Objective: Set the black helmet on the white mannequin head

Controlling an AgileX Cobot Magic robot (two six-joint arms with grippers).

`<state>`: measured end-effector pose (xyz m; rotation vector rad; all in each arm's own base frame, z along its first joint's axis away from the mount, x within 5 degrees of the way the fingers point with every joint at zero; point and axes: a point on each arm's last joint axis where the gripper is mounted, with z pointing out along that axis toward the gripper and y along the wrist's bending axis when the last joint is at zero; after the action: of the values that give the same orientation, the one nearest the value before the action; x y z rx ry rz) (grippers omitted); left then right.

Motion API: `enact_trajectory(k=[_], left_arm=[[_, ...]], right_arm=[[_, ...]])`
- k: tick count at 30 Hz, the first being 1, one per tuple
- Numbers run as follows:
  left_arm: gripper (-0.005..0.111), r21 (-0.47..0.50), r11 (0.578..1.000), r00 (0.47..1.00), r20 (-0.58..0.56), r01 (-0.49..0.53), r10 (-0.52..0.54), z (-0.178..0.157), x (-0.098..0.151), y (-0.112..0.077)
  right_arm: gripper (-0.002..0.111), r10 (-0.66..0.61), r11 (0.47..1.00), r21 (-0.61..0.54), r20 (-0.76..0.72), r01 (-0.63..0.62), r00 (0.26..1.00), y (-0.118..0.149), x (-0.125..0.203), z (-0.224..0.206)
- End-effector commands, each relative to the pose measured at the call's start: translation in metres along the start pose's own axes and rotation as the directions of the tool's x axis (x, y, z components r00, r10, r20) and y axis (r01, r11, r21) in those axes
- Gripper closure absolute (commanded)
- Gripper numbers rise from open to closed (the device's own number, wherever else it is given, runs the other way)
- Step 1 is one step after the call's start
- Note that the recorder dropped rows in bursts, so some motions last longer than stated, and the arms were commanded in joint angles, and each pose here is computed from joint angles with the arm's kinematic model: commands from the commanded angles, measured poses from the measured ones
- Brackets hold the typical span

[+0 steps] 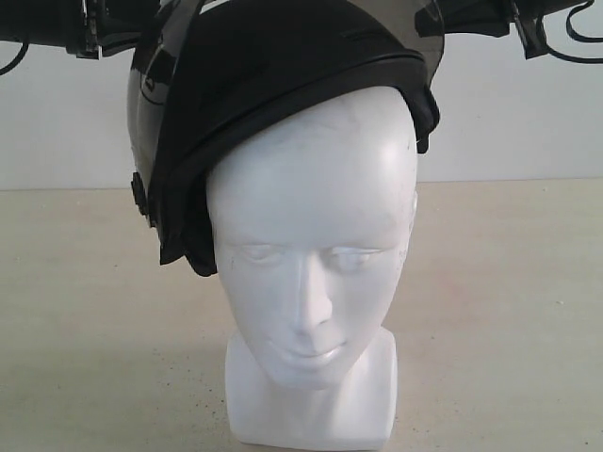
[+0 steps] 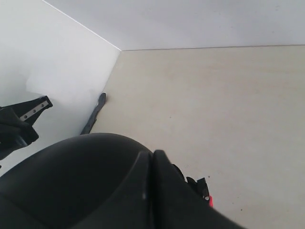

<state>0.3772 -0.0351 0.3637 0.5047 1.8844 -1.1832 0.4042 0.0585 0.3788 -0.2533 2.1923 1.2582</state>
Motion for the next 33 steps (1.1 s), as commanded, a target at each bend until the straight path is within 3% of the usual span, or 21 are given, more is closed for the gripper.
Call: enact_trajectory(k=[1,11,27,33], left_arm=[[0.102,0.009,1.000,1.000,0.000,0.001,-0.001,0.001,-0.001,-0.006],[0.102,0.041,0.999,1.000,-0.021,-0.009,0.010,0.013,0.002,-0.015],[0.102,0.084,0.994,0.997,-0.020,-0.071,0.073,0.017,-0.003,-0.048],[0.102,0.109,0.993,0.997,-0.052,-0.043,0.049,0.026,0.009,-0.053]], right_arm=[[0.108,-0.015,1.000,0.002,0.009,0.015,1.000,0.006,-0.001,-0.005],[0.108,-0.015,1.000,0.002,0.009,0.015,1.000,0.006,-0.001,-0.005],[0.108,-0.008,1.000,-0.004,0.015,0.008,1.000,0.010,-0.001,-0.007],[0.108,-0.034,0.999,-0.009,0.031,0.034,0.999,0.021,-0.001,-0.013]])
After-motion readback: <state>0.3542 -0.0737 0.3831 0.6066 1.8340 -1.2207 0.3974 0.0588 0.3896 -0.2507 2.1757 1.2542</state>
